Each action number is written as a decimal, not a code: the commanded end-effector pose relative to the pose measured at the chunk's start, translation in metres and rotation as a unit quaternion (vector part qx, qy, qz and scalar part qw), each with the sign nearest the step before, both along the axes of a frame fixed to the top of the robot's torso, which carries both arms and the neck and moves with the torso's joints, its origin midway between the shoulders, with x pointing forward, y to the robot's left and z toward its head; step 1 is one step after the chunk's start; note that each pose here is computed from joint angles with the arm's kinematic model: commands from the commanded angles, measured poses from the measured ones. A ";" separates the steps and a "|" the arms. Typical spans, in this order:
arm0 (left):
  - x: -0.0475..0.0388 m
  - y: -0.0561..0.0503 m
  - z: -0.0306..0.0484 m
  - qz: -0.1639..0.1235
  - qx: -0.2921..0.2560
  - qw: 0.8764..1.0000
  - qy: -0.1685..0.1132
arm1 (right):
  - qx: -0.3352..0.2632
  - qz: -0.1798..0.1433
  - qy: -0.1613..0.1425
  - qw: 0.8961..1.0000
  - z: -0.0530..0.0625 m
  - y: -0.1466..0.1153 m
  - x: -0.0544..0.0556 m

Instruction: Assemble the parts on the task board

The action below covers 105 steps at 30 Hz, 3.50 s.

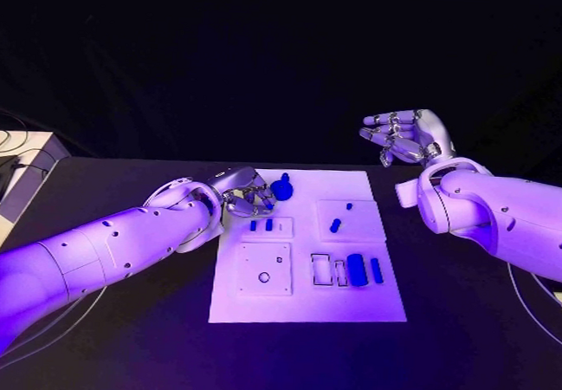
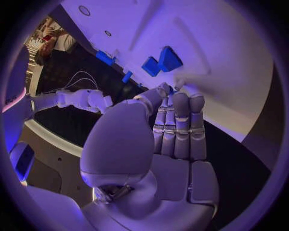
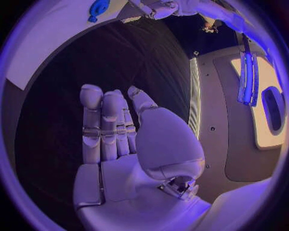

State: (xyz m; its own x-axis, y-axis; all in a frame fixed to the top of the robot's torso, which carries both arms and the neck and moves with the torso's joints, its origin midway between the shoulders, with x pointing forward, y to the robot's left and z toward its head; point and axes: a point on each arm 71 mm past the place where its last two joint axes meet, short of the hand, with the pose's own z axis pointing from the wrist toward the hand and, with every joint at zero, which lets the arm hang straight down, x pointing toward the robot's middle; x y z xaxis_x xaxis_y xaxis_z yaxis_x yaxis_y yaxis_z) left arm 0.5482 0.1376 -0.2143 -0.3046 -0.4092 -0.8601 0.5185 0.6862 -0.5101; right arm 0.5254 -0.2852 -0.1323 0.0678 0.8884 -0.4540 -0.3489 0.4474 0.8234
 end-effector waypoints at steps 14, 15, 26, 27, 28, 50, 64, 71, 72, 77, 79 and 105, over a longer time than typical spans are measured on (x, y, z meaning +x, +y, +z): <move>-0.0004 -0.001 -0.0024 -0.005 0.008 1.000 0.008 | 0.001 0.011 -0.003 1.000 0.001 0.002 0.000; -0.0004 -0.001 -0.0025 -0.005 0.009 1.000 0.008 | 0.001 0.011 -0.003 1.000 0.001 0.002 0.000; -0.0005 0.005 -0.0029 -0.003 0.012 1.000 0.010 | 0.001 0.012 -0.003 1.000 0.000 0.002 0.000; -0.0005 0.005 -0.0029 -0.003 0.013 1.000 0.010 | 0.001 0.012 -0.003 1.000 0.000 0.002 0.000; -0.0004 0.006 -0.0029 -0.002 0.013 1.000 0.010 | 0.001 0.012 -0.003 1.000 0.000 0.002 0.000; -0.0006 0.010 -0.0019 0.001 0.009 1.000 0.006 | 0.001 0.011 -0.003 1.000 0.001 0.001 0.000; 0.0002 0.010 -0.0022 0.007 0.016 1.000 0.003 | 0.000 0.009 -0.003 1.000 0.001 0.000 -0.001; 0.0003 0.011 -0.0023 0.008 0.023 1.000 -0.002 | 0.000 0.009 -0.003 1.000 0.001 -0.001 -0.001; 0.0004 0.011 -0.0023 0.009 0.024 1.000 -0.002 | 0.000 0.009 -0.003 1.000 0.001 -0.001 -0.001; 0.0012 0.012 -0.0023 0.014 0.029 0.999 -0.007 | 0.000 0.009 -0.004 1.000 0.001 -0.001 -0.001; 0.0016 0.013 -0.0022 0.016 0.030 0.999 -0.010 | 0.000 0.008 -0.004 1.000 0.001 -0.001 -0.001; 0.0011 0.007 -0.0006 0.019 0.021 1.000 -0.015 | 0.000 0.009 -0.003 1.000 0.001 -0.001 -0.001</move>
